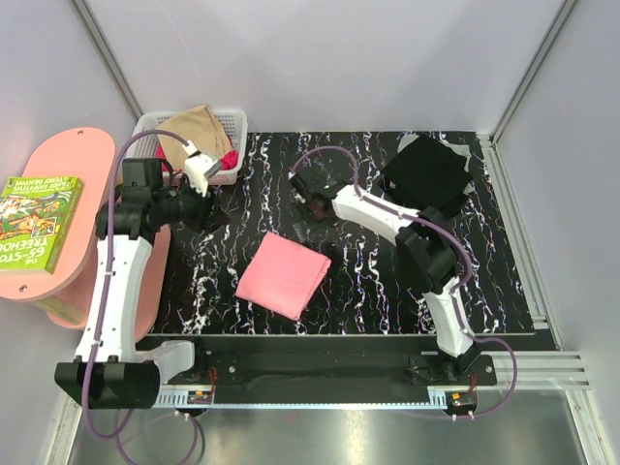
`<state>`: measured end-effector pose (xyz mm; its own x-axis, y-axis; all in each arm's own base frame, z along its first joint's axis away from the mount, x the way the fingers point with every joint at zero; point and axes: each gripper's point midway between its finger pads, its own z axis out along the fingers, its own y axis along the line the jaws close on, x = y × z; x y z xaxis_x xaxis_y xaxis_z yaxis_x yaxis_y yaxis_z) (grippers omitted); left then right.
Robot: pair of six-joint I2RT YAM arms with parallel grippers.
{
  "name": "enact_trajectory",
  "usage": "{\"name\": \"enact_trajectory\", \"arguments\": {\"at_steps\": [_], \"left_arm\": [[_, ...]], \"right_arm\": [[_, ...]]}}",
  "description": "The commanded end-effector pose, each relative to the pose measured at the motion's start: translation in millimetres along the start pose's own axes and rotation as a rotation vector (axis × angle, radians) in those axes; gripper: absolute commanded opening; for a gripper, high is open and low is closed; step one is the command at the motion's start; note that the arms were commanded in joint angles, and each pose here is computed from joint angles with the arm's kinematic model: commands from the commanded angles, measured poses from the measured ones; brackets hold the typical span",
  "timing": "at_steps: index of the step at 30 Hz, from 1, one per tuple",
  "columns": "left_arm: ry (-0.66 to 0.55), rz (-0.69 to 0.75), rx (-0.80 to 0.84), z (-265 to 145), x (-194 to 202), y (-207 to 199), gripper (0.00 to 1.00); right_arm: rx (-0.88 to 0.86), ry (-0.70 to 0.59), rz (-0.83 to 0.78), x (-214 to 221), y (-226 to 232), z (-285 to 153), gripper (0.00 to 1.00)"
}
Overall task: Fold and stack the t-shirts
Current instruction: Fold the tshirt, then neatly place the folded tshirt to the corner
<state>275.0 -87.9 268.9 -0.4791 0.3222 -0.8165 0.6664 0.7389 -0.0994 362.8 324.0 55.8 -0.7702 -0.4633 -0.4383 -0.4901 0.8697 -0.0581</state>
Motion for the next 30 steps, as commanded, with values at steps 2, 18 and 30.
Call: {"name": "enact_trajectory", "arguments": {"at_steps": [2,18,30], "left_arm": [[0.001,-0.032,0.159,5.8,5.6,-47.9,0.47],[0.538,-0.020,0.284,98.6,132.2,-104.1,0.41],[0.813,0.078,0.320,123.2,191.5,-132.3,0.41]], "right_arm": [[-0.297,-0.152,0.235,-45.6,10.1,-54.3,1.00],[-0.950,0.093,0.406,-11.9,36.4,-13.4,1.00],[-0.880,0.157,0.387,10.7,20.8,24.5,1.00]]}}
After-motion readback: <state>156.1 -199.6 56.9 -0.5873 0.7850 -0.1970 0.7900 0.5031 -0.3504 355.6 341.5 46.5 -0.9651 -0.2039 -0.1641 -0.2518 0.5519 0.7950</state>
